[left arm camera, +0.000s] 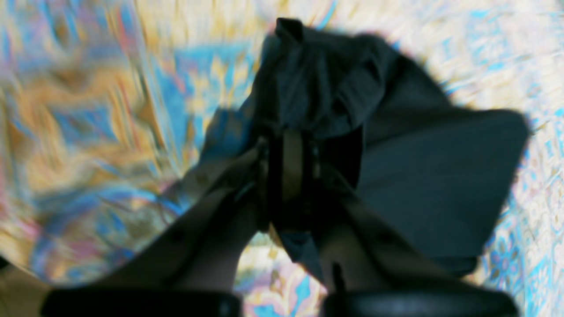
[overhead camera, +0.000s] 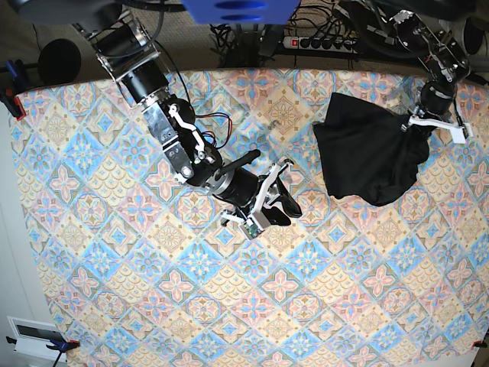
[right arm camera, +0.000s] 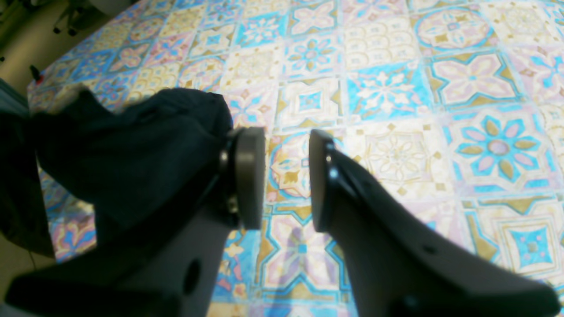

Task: Layout the t-shirt on the table in an organized manner, then fold the t-shirt properly
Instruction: 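Grasp the folded bundle with both grippers and lift it, then fold the bundle over with the left gripper toward the right gripper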

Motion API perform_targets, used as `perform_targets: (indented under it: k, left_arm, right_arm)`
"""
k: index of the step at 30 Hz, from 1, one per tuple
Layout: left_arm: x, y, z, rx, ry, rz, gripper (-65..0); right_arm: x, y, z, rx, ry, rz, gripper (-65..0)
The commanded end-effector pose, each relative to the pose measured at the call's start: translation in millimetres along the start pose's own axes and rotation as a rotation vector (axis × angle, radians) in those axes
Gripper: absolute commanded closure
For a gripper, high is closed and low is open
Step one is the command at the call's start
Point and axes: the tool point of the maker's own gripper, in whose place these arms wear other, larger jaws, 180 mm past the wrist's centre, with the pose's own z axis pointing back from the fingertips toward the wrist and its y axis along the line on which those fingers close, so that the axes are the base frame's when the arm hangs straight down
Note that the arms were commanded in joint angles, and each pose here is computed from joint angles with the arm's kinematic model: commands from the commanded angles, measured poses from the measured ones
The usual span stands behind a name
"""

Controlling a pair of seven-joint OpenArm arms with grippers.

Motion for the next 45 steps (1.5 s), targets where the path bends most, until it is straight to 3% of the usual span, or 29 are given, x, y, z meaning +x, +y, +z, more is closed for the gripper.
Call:
perform_targets:
  k: [1,6,10,14,17,21,29,38,45]
  left_arm:
    - [11.7,-1.4,1.0,-0.011,-0.036,-0.011,-0.5]
    - [3.7,1.5,-3.0,-0.011,-0.012,0.005,-5.3]
    - [3.5,1.2,-2.8,-0.014,-0.012,0.008,-14.4]
    - [21.0,-5.9,3.0,-0.088,-0.053,0.034,-22.4]
    - [31.2,-11.5,13.1,-0.168,-0.078,0.075,-25.0]
    - [45.5,-17.0,25.7,-0.254,-0.116,0.125,-25.1]
    - [61.3,-9.8,39.3,-0.280,-0.183,0.184,-25.1]
    - [84.0,-40.4,63.8,-0.323,-0.257,0.066,-24.1]
    - [82.1,-37.1,63.9,-0.310,-0.252,0.064,-19.9]
  right_arm:
    - [23.8,3.2,-1.3,0.018,-0.067,0.016,-16.1]
    - [23.4,4.2,-1.3,0.020,-0.067,0.016,-16.1]
    - [23.0,5.0,-0.9,0.021,-0.067,0.015,-16.1]
    - [17.5,7.1,-0.5,0.023,-0.059,0.006,-16.1]
    - [12.2,14.7,-2.2,0.041,-0.046,0.009,-16.1]
    - [6.8,25.9,-5.1,0.068,-0.029,0.020,-16.1]
    - [-3.8,47.4,-9.3,0.124,0.001,0.042,-16.1]
    - [-40.8,94.6,-8.7,0.282,0.144,0.126,-16.0]
    - [-40.4,95.4,-9.4,0.287,0.151,0.136,-12.2]
